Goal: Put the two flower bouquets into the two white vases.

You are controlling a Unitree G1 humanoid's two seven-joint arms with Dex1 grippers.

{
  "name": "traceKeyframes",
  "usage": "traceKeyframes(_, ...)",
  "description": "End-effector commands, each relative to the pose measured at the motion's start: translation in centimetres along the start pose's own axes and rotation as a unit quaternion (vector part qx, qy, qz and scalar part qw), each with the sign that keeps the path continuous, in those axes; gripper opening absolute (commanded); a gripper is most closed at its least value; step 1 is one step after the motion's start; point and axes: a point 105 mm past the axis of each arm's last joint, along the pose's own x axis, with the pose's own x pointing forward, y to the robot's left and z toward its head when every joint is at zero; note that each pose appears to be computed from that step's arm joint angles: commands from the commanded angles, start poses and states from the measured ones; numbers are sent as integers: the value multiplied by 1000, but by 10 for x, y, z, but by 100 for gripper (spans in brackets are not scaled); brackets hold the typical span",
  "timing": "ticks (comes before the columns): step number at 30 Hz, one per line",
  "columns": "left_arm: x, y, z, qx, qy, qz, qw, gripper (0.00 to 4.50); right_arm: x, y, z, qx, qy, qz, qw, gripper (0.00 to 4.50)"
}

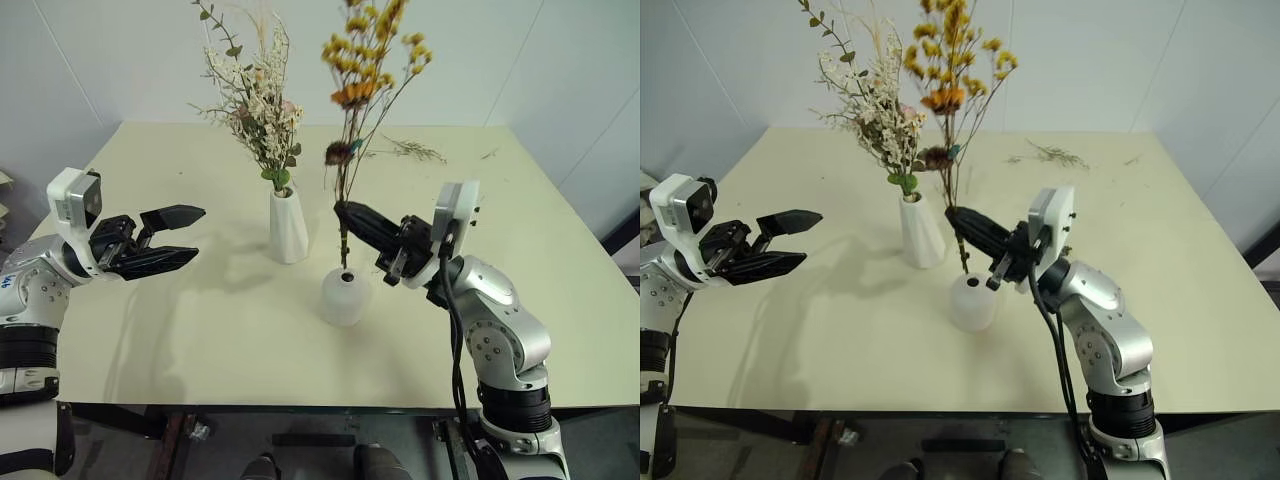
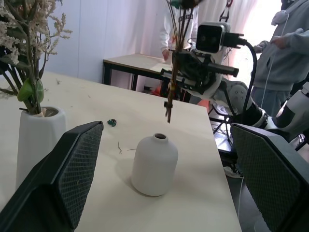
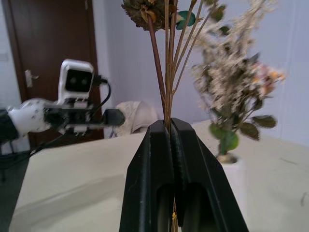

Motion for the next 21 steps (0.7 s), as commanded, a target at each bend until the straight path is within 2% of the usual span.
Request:
traceKeyframes(1, -5, -12, 18, 74, 5, -45, 996, 450, 3, 10, 7, -18, -14, 17, 1000, 3)
traceKeyframes(6, -10, -8, 25, 124, 7, -23, 992, 450, 6, 9, 2, -11, -9, 19, 1000, 3)
traceKeyframes(15, -15, -16, 27, 128, 5, -21, 991, 450, 7, 0, 6, -20, -11, 25, 999, 3)
traceKeyframes(21, -19, -16, 23, 128, 17, 5, 992, 450, -4, -14, 3, -25, 0, 9, 1000, 3)
